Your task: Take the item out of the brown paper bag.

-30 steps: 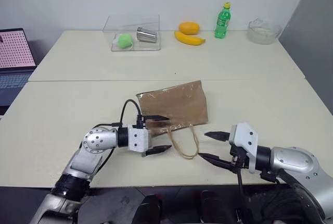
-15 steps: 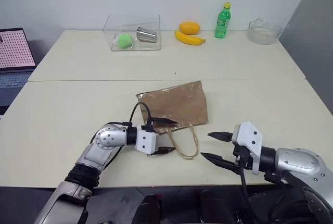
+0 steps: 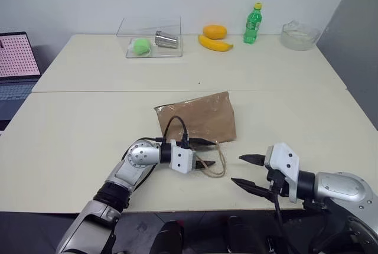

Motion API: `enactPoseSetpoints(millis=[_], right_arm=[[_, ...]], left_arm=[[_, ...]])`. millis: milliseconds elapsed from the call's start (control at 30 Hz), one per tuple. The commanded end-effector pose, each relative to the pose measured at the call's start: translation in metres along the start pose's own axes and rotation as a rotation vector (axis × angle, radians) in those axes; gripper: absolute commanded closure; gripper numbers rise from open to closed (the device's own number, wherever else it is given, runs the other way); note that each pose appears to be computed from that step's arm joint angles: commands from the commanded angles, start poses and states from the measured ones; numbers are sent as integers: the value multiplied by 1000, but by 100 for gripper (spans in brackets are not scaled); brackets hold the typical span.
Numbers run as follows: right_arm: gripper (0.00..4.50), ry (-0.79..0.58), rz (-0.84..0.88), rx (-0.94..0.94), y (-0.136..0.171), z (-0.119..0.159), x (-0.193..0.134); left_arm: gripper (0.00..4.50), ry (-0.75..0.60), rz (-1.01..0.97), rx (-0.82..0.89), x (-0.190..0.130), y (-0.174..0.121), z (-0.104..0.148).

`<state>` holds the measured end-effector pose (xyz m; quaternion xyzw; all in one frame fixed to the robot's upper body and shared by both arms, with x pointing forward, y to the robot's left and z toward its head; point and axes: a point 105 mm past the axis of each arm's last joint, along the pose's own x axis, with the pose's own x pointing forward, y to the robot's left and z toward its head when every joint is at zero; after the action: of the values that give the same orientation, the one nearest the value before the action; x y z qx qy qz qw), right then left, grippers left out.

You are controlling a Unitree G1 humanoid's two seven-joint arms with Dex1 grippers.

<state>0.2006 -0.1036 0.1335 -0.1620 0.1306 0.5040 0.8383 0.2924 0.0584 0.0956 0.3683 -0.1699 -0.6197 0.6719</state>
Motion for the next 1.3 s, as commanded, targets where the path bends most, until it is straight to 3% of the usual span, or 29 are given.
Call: enactPoseSetpoints(millis=[33,167,700,800,1033,1300], right_arm=[[141,-25,43,-37,14,7,3],[141,0,54,-45,16,-1,16],[141,29,56,-139,-8,-18,92],[203,59,31,-155,-15,-26,100],[446,69,0,-152,-20,-30,102],[446,96,-3,-143,-18,-39,105]], left_arm=[[320,-57,85,-18,-1,29,18],[447,-62,156,-82,-2,47,23],[447,-28,207,-118,-12,61,24],[450,-28,215,-113,-13,64,24],[450,-37,263,-90,-14,85,30],[450,-34,460,-103,-32,153,34]])
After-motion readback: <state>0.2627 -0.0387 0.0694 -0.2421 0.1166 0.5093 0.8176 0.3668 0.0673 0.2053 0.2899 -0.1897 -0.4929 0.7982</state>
